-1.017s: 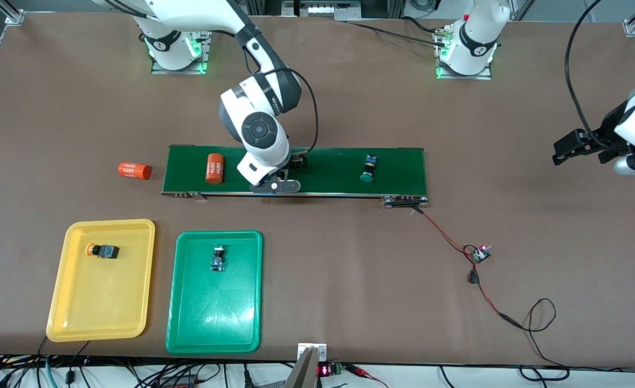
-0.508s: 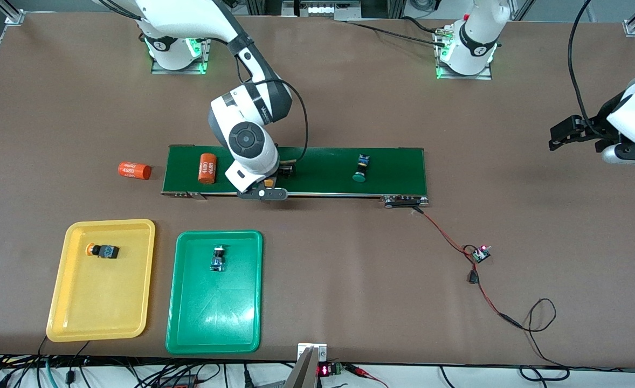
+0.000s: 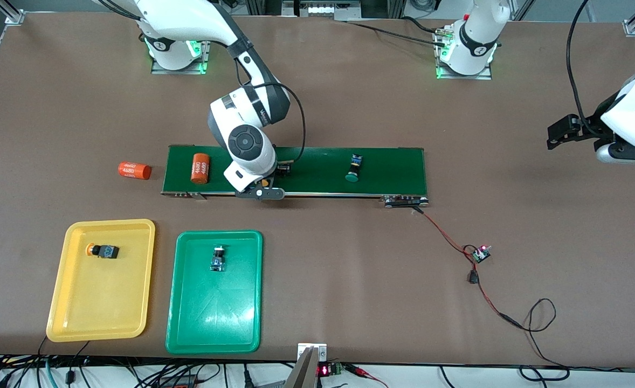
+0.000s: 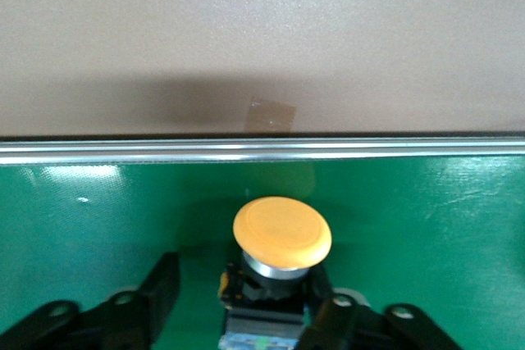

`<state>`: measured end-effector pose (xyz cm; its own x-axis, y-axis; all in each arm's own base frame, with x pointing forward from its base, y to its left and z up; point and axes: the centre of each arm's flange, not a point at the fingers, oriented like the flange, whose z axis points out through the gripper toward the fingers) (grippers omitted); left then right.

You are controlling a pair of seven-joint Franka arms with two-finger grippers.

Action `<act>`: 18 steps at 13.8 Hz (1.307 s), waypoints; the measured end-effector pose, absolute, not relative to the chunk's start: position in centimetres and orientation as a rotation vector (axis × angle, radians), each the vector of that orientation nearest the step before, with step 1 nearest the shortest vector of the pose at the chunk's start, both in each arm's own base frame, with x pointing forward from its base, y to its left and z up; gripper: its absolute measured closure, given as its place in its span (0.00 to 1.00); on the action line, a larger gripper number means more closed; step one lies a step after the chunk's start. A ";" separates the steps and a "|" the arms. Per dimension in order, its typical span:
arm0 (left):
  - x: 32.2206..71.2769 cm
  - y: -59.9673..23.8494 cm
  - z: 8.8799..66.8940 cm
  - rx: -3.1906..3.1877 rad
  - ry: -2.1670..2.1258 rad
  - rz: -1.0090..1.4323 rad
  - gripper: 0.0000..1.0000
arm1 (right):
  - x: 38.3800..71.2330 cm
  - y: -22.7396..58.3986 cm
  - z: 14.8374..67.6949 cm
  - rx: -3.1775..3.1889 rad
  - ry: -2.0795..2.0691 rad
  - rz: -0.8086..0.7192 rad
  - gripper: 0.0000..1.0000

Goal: Sort buttons by color to trays
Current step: 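Carry the yellow button with the right gripper into the yellow tray, release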

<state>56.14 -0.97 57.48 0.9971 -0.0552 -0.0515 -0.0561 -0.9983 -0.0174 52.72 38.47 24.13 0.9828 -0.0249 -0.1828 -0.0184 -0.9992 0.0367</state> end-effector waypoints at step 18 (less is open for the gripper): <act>55.8 -3.1 57.5 -3.116 0.147 0.111 0.00 | 68.1 17.2 31.9 3.145 0.318 -0.114 0.59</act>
<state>55.82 -3.10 57.48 0.9931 -0.0932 -0.0716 -0.0946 -0.9954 -0.0164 68.08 17.16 31.93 0.9772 0.2006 -0.0698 0.1990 -0.9796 -0.0285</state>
